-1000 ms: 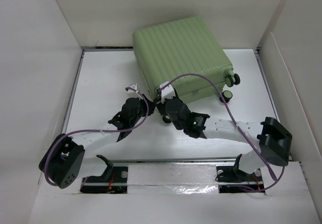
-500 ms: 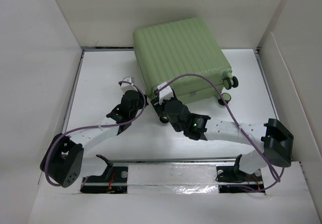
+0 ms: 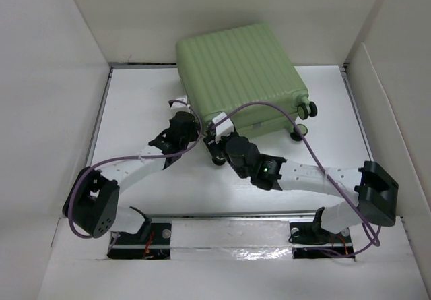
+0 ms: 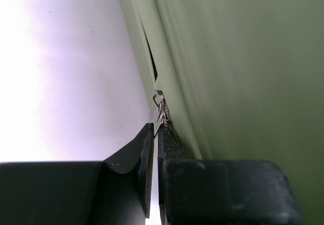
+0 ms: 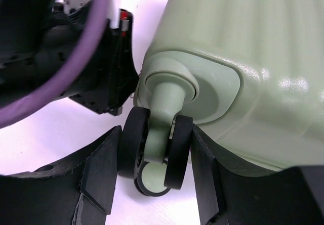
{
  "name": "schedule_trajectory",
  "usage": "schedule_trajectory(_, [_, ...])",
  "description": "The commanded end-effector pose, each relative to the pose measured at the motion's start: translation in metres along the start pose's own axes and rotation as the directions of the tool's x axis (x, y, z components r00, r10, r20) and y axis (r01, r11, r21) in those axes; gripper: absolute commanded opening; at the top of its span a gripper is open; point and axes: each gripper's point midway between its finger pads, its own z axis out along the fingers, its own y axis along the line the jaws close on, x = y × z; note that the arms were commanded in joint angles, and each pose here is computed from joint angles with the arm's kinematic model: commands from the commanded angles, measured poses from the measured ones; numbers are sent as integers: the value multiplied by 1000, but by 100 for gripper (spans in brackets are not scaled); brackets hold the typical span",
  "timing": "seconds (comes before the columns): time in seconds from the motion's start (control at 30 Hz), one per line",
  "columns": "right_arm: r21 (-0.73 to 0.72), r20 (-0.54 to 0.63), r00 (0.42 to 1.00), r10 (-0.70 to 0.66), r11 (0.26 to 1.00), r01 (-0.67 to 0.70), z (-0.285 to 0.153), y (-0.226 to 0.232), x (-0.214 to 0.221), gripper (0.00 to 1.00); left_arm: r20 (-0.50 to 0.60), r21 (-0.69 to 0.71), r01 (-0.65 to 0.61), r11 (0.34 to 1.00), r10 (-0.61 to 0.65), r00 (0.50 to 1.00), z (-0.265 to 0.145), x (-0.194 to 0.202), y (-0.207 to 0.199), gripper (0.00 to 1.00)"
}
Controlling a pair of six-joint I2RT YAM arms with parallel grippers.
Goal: Pack the luggage
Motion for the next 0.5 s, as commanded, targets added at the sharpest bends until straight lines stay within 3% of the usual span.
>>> schedule_trajectory(0.0, [-303, 111, 994, 7, 953, 28, -37, 83, -46, 0, 288, -473, 124, 872, 20, 957, 3, -86, 112, 0])
schedule_trajectory(0.13, [-324, 118, 993, 11, 946, 28, -33, 106, -52, 0, 396, -390, 241, 889, -74, 915, -26, -115, 103, 52])
schedule_trajectory(0.17, [-322, 124, 992, 20, 947, 21, -31, 107, -55, 0, 453, -337, 289, 896, -115, 884, -45, -133, 99, 72])
schedule_trajectory(0.23, [-322, 128, 991, 38, 947, 5, -30, 113, -58, 0, 484, -278, 308, 910, -144, 863, -63, -149, 95, 85])
schedule_trajectory(0.27, [-324, 129, 991, 45, 946, -1, -30, 114, -59, 0, 515, -244, 329, 912, -166, 841, -81, -163, 95, 97])
schedule_trajectory(0.37, [-328, 142, 987, 76, 944, -25, -31, 118, -67, 0, 529, -174, 345, 922, -207, 823, -110, -185, 95, 98])
schedule_trajectory(0.43, [-352, 147, 986, 84, 935, -27, -36, 129, -69, 0, 488, -101, 302, 948, -217, 845, -120, -184, 81, 98])
schedule_trajectory(0.47, [-354, 152, 984, 88, 935, -28, -36, 129, -74, 6, 491, -58, 293, 954, -228, 841, -132, -187, 76, 97])
